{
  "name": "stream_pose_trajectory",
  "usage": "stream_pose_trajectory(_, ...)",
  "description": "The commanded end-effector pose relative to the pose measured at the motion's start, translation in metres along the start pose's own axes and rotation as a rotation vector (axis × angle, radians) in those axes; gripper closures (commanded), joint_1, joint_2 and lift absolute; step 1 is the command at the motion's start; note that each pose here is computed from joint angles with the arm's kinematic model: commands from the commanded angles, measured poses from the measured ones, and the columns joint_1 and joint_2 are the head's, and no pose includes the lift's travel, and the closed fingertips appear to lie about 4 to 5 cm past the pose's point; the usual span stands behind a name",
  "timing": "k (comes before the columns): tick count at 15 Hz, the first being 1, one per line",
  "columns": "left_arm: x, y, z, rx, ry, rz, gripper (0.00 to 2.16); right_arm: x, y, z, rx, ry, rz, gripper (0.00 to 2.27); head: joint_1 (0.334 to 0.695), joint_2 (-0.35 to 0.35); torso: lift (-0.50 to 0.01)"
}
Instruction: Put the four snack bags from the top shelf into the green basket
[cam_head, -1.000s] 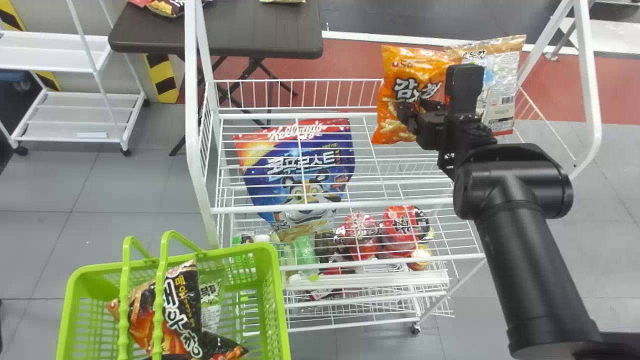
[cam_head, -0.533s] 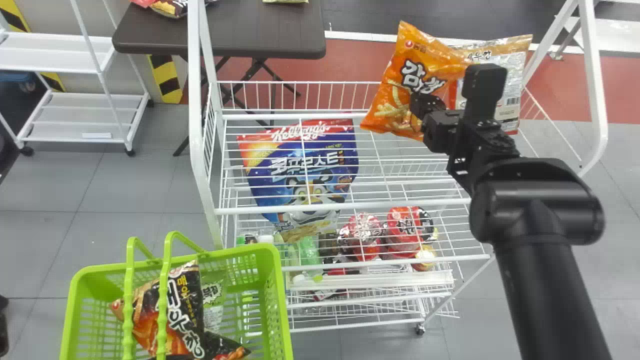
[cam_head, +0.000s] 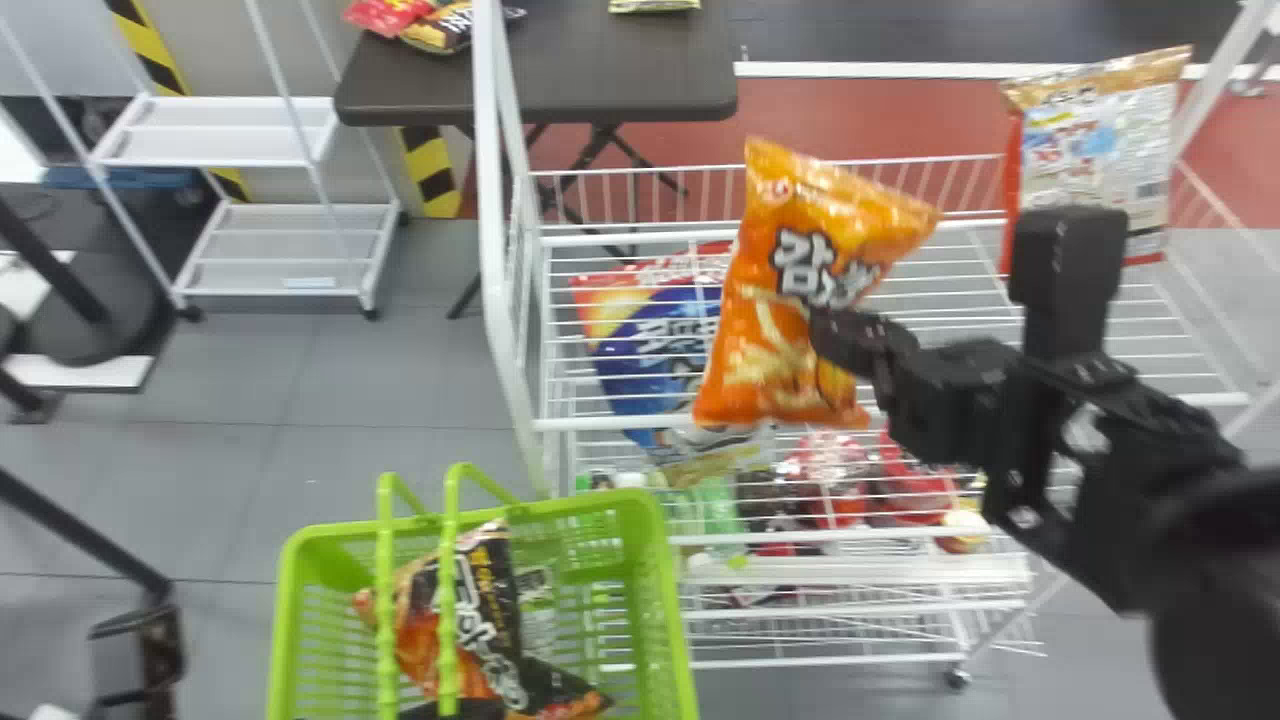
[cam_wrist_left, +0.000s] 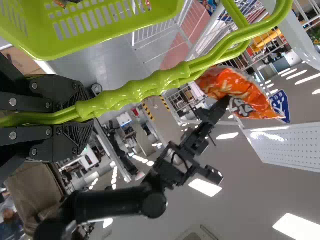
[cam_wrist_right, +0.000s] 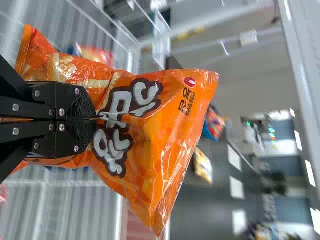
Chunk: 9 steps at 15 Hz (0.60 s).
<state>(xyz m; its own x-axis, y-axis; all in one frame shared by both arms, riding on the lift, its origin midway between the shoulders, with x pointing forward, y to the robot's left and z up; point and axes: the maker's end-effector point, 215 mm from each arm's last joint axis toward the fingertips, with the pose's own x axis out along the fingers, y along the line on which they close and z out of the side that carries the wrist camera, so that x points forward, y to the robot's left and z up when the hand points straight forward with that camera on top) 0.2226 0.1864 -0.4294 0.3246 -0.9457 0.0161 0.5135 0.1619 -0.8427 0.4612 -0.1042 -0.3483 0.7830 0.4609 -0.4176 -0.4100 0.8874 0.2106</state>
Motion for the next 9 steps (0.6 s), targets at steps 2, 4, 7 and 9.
stream_pose_trajectory(2, 0.002, -0.003, 0.0, -0.001, 0.003, -0.015, 2.15, -0.028, 0.081, -0.06, 0.051, 0.158, 0.174, 2.25, 0.695, 0.166, 0.0)
stream_pose_trajectory(4, 0.004, -0.003, 0.0, 0.0, 0.006, -0.017, 2.15, -0.033, 0.116, -0.078, 0.058, 0.208, 0.254, 2.25, 0.695, 0.229, 0.0)
stream_pose_trajectory(7, 0.003, -0.004, -0.001, -0.004, 0.005, -0.016, 2.15, -0.033, 0.152, -0.116, 0.076, 0.313, 0.334, 2.25, 0.695, 0.347, 0.0)
stream_pose_trajectory(9, 0.002, -0.004, -0.002, -0.004, 0.003, -0.014, 2.15, -0.028, 0.166, -0.141, 0.091, 0.377, 0.373, 2.25, 0.695, 0.35, 0.0)
